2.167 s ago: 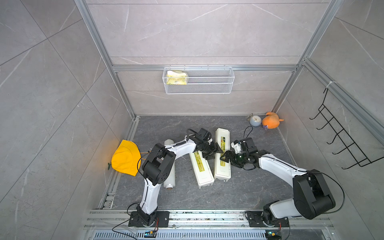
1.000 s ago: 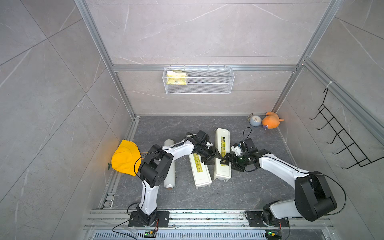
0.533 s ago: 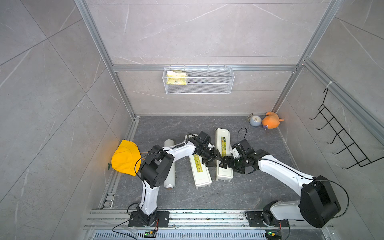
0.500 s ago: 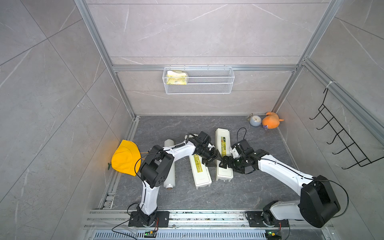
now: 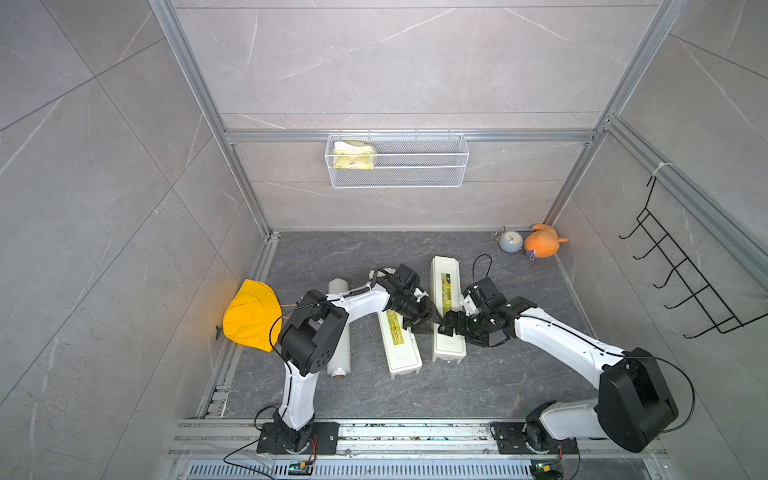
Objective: Put plastic wrap rolls into dispensers
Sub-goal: Close the lid on the plastic wrap cutting box.
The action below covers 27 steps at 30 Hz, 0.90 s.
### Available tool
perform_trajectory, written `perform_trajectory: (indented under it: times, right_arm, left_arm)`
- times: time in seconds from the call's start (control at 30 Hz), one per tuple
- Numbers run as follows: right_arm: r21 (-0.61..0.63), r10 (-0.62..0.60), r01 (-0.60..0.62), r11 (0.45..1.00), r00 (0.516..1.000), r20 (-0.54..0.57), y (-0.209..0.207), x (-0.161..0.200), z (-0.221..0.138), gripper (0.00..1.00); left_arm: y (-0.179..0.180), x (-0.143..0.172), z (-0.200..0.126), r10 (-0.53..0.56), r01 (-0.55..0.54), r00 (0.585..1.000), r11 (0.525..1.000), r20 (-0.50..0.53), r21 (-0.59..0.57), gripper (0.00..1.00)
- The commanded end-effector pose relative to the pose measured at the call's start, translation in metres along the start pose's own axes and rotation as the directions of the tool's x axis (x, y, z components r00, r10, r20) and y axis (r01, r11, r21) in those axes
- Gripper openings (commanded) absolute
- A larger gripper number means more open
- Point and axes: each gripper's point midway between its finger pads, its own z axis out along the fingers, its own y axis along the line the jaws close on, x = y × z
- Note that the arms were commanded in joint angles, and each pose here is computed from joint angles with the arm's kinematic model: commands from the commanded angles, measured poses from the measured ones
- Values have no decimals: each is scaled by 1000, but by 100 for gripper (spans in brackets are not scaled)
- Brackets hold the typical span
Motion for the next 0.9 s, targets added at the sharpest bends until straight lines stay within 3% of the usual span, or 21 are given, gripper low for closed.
perform_trajectory:
  times: [0.0, 0.33, 0.57, 0.87]
  right_arm:
    - [29, 3, -2, 1000, 1000, -27, -18, 7, 19, 91]
    - [-242, 42, -50, 969, 998, -38, 5, 6, 22, 93]
    - [-332, 106, -110, 937, 994, -30, -7, -7, 25, 91]
    - [-422, 96, -90, 902, 995, -6, 15, -22, 8, 91]
  left_arm:
    - [14, 8, 11, 0, -1, 999, 999, -36, -38, 47]
    - [19, 6, 15, -14, 12, 999, 998, -45, -57, 47]
    - [26, 5, 21, -31, 27, 998, 997, -50, -78, 48]
    - [15, 4, 24, -28, 26, 998, 999, -55, -41, 49]
